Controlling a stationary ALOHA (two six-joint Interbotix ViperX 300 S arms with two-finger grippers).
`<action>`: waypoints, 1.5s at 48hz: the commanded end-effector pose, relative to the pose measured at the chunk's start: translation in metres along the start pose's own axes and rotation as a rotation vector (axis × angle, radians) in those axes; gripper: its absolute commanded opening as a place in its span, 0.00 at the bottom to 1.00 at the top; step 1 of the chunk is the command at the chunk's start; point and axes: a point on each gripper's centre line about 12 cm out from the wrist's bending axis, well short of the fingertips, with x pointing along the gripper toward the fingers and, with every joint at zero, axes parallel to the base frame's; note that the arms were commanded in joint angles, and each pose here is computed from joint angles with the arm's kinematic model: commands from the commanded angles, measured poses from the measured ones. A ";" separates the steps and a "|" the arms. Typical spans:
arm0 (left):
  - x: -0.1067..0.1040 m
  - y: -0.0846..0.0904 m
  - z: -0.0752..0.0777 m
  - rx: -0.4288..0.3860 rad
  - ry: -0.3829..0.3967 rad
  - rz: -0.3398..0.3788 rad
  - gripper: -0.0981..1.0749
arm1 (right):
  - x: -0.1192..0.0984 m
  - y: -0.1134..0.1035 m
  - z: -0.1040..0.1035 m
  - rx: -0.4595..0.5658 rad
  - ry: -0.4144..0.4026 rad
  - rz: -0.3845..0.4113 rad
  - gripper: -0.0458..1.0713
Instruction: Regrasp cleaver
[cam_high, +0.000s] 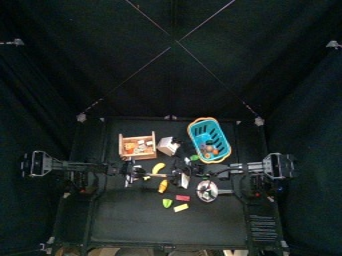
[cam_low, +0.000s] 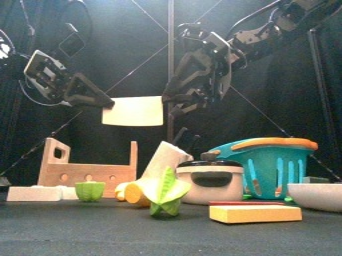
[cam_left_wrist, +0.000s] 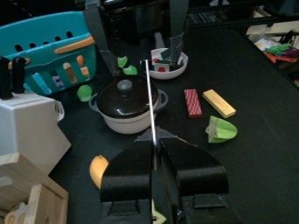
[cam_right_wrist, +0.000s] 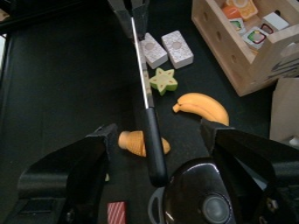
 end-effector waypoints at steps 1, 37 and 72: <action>0.001 0.001 0.004 0.002 -0.011 0.003 0.45 | -0.005 0.002 0.008 -0.005 -0.025 0.005 0.95; 0.000 0.000 -0.002 0.006 0.011 0.001 0.45 | -0.007 0.001 0.003 -0.004 -0.012 0.004 0.56; 0.000 0.000 -0.002 0.005 0.011 0.001 0.45 | -0.007 0.003 0.002 -0.008 -0.010 0.007 0.43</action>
